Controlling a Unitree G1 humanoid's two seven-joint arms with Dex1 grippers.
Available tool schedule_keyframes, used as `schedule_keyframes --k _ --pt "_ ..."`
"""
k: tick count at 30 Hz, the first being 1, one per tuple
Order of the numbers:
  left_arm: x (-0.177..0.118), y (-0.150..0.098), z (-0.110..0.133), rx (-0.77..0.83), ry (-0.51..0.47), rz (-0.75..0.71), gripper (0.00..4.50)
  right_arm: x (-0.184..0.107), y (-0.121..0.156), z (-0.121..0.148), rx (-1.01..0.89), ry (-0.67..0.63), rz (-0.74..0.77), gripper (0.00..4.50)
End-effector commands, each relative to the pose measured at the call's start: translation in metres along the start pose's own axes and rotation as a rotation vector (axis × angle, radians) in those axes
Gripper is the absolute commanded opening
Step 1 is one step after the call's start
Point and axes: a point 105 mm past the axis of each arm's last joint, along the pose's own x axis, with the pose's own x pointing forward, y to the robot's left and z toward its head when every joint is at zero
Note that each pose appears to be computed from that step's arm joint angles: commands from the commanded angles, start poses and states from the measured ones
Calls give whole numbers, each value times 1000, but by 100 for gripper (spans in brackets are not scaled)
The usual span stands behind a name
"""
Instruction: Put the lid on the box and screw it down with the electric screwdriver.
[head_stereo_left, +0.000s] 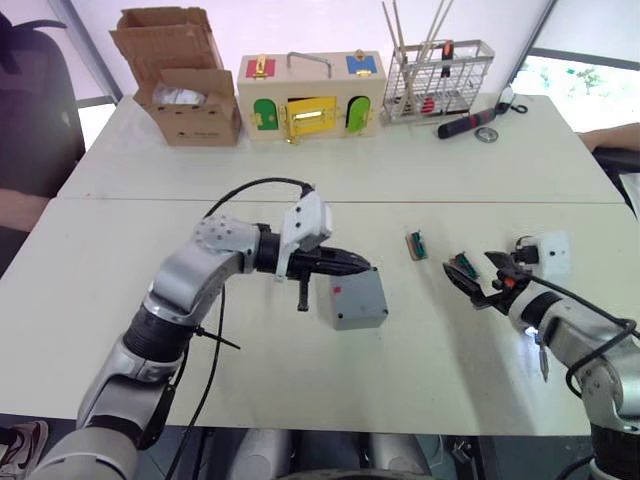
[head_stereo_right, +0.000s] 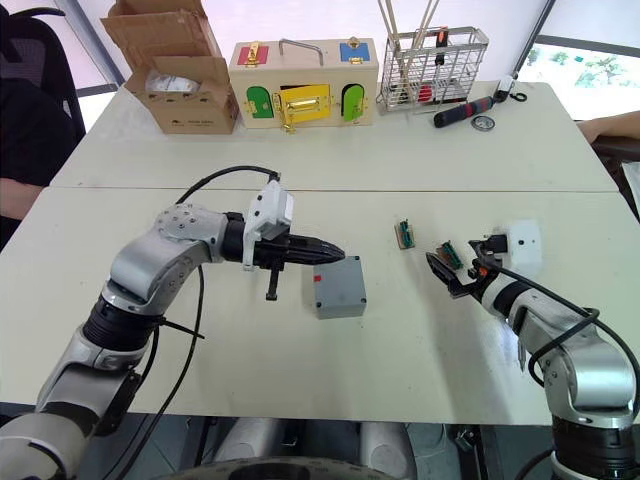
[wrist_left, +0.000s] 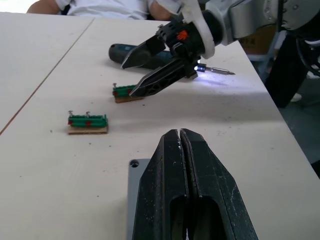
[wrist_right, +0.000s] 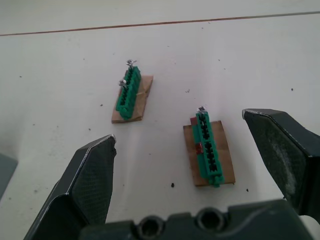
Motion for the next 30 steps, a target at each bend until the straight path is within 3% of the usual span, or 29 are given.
schedule_keyframes --k 1,6,12,23,28,30 --pt "-1 -1 7 32 -19 1 0 2 0 10 -40 -82 -24 425" --pt "-6 11 3 6 -25 57 0 13 -3 3 -37 -90 -46 292" --pt "-9 30 -4 39 -8 178 0 20 -10 3 -23 -99 -75 292" --pt "-8 25 -11 40 13 181 0 25 -10 4 5 -109 -69 292" --pt "-7 21 -12 41 23 154 0 25 -7 6 14 -124 -68 183" --pt "-7 21 -12 42 24 154 0 25 -8 4 9 -116 -76 92"
